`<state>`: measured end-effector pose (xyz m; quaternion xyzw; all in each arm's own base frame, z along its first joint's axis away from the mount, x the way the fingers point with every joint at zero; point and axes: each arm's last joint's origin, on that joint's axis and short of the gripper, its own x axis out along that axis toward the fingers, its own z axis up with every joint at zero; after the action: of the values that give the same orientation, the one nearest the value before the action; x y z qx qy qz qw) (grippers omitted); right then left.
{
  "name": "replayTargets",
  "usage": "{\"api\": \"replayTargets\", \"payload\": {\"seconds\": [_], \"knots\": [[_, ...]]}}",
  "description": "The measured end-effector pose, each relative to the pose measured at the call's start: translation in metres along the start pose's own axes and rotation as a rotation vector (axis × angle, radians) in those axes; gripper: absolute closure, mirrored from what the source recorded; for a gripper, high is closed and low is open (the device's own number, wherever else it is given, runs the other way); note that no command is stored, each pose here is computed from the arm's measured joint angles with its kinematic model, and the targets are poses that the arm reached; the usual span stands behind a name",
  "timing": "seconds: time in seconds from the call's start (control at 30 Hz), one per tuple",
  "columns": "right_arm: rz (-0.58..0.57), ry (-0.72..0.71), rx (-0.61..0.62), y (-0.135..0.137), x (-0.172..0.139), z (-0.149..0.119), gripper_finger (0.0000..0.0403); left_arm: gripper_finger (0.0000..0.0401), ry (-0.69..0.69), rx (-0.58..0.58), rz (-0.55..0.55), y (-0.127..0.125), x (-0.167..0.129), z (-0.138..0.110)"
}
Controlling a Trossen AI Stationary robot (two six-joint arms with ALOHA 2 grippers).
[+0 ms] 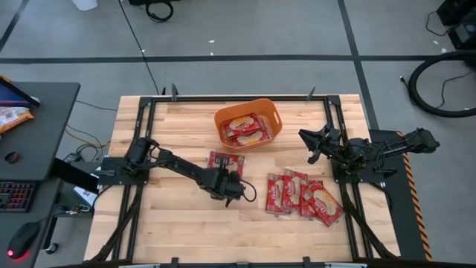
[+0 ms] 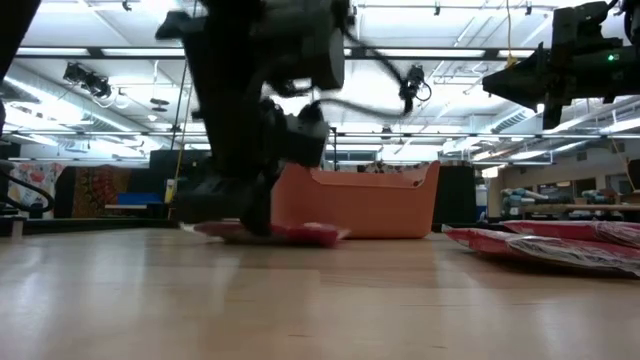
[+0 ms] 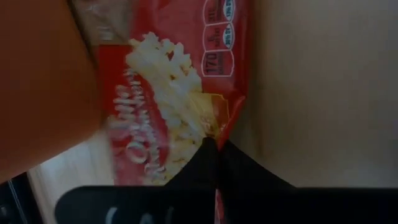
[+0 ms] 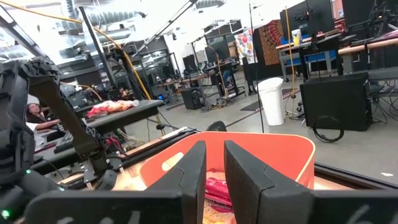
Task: Sort popcorn bags into baskets
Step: Put the red popcorn bag into the orange bin
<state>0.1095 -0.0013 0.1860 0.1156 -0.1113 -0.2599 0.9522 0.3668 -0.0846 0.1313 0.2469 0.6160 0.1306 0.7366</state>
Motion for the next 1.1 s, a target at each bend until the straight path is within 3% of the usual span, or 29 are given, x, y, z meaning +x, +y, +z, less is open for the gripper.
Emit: {"api": "replayTargets", "payload": {"seconds": [0.27, 0.43, 0.63, 0.83, 1.1], "knots": [[0.0, -0.002, 0.001, 0.0, 0.0, 0.0, 0.0341, 0.0398, -0.153, -0.065, -0.062, 0.03, -0.046, 0.017], [-0.001, -0.001, 0.001, 0.0, 0.0, 0.0, 0.0341, 0.0398, -0.278, -0.149, -0.051, 0.063, -0.079, 0.032], [0.0, -0.002, 0.002, 0.0, 0.0, 0.0, 0.0341, 0.0398, -0.341, -0.243, 0.002, 0.105, -0.095, 0.043], [0.0, -0.002, 0.002, 0.0, 0.0, 0.0, 0.0341, 0.0398, -0.395, -0.302, 0.044, 0.143, -0.098, 0.05], [0.0, -0.002, 0.001, 0.0, 0.0, 0.0, 0.0341, 0.0398, -0.312, -0.365, 0.071, 0.187, -0.068, 0.038]]}}
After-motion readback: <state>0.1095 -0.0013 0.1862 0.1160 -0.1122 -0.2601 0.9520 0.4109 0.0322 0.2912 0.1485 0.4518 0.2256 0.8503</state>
